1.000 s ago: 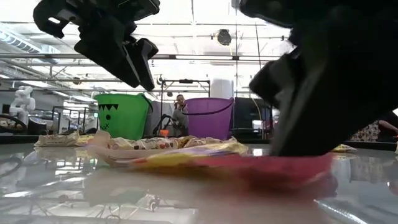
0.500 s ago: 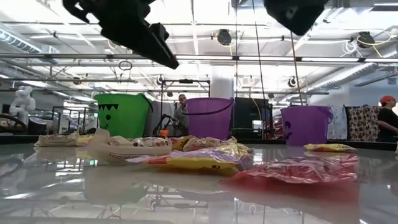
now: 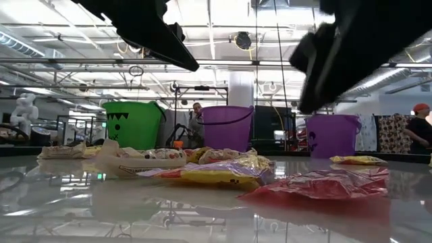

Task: Sort candy by brand, put in halloween buckets
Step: Put the red candy pack in the green bucket

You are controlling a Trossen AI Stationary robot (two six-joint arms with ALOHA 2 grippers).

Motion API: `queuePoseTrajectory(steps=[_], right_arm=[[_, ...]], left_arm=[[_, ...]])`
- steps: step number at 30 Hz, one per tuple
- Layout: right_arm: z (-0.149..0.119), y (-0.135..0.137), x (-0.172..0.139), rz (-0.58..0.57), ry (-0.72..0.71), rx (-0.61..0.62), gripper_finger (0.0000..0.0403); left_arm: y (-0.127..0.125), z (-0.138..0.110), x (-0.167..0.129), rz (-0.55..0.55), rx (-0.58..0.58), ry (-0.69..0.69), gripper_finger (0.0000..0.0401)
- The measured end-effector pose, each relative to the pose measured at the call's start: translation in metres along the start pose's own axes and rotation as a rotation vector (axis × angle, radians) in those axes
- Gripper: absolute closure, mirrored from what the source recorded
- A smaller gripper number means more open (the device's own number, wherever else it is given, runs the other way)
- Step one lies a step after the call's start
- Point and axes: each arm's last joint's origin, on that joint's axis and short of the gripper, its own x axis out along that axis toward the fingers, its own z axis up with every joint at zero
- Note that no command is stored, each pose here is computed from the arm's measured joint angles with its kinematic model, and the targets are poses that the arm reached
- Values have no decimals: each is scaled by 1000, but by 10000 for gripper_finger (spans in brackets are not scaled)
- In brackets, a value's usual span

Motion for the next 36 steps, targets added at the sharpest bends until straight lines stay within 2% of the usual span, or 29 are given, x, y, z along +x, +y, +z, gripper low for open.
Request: queuePoseTrajectory(steps=[6, 9, 12, 15, 17, 22, 25, 27, 30, 34, 36], right_arm=[[-13, -5, 19, -60, 98, 46, 173], [-21, -6, 30, -76, 142, 49, 155], [-25, -7, 34, -90, 184, 78, 155], [-27, -9, 34, -110, 205, 129, 176], [-27, -8, 32, -112, 209, 128, 205], [-27, -9, 21, -95, 237, 112, 318], [-25, -10, 10, -87, 246, 106, 386], [-20, -11, -1, -80, 231, 114, 390], [-13, -14, -13, -76, 192, 127, 389], [-2, -20, -26, -97, 117, 147, 400], [4, -22, -30, -108, 66, 160, 400]], left_arm=[[0, 0, 0, -1, 0, 2, 216], [0, 0, 0, -2, 0, 3, 216], [0, -1, 0, -1, 0, 10, 216], [1, -3, 0, 2, 0, 29, 216], [3, -3, 0, 5, -10, 29, 216], [4, -2, 1, 9, -32, 23, 216], [5, -2, 1, -30, -85, 18, 216], [11, -2, 2, -85, -179, 22, 216], [28, 1, 3, -230, -348, -1, 216], [52, 20, -1, -471, -541, -162, 216], [60, 24, -4, -526, -630, -192, 216]])
